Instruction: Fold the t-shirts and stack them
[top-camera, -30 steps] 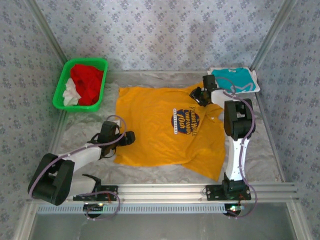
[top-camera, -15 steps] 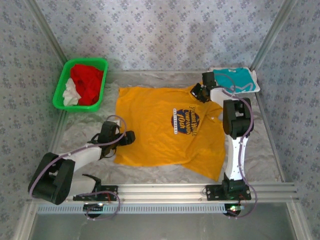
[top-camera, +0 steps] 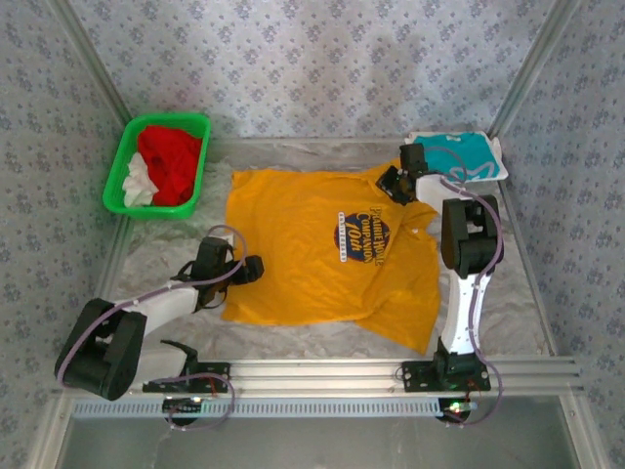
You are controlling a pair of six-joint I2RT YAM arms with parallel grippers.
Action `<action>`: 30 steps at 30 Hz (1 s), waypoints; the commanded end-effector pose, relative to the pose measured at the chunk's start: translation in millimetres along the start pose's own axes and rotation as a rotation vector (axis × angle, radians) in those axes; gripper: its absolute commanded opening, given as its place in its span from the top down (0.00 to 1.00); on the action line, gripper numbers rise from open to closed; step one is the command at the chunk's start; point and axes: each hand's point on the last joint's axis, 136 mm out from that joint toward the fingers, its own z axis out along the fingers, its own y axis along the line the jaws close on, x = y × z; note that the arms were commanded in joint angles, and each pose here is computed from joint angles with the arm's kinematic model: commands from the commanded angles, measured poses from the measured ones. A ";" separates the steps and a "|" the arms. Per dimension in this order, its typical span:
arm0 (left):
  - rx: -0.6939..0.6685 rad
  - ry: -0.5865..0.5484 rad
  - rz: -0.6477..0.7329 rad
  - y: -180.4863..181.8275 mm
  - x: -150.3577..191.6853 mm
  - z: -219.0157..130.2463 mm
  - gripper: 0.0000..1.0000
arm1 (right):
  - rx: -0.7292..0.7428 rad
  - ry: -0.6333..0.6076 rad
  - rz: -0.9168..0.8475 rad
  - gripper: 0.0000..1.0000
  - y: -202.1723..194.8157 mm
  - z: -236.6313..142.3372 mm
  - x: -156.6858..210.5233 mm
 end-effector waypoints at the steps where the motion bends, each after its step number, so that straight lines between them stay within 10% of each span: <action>1: -0.036 0.027 -0.011 9.6 11.5 0.5 0.17 | 0.020 0.021 0.024 0.68 -7.4 8.2 1.8; 10: -0.042 0.028 -0.014 10.4 11.5 0.0 0.16 | -0.032 0.032 0.021 0.69 5.3 34.3 -5.5; 22: -0.046 0.030 -0.016 11.2 11.7 0.6 0.16 | -0.065 -0.020 0.018 1.00 20.2 29.8 -27.4; 26: -0.049 0.031 -0.018 11.5 11.7 0.6 0.16 | -0.066 -0.017 0.025 1.00 22.9 20.6 -29.8; 30: -0.054 0.029 -0.019 12.5 11.9 -0.1 0.16 | -0.021 -0.007 0.062 0.75 3.5 7.6 -8.3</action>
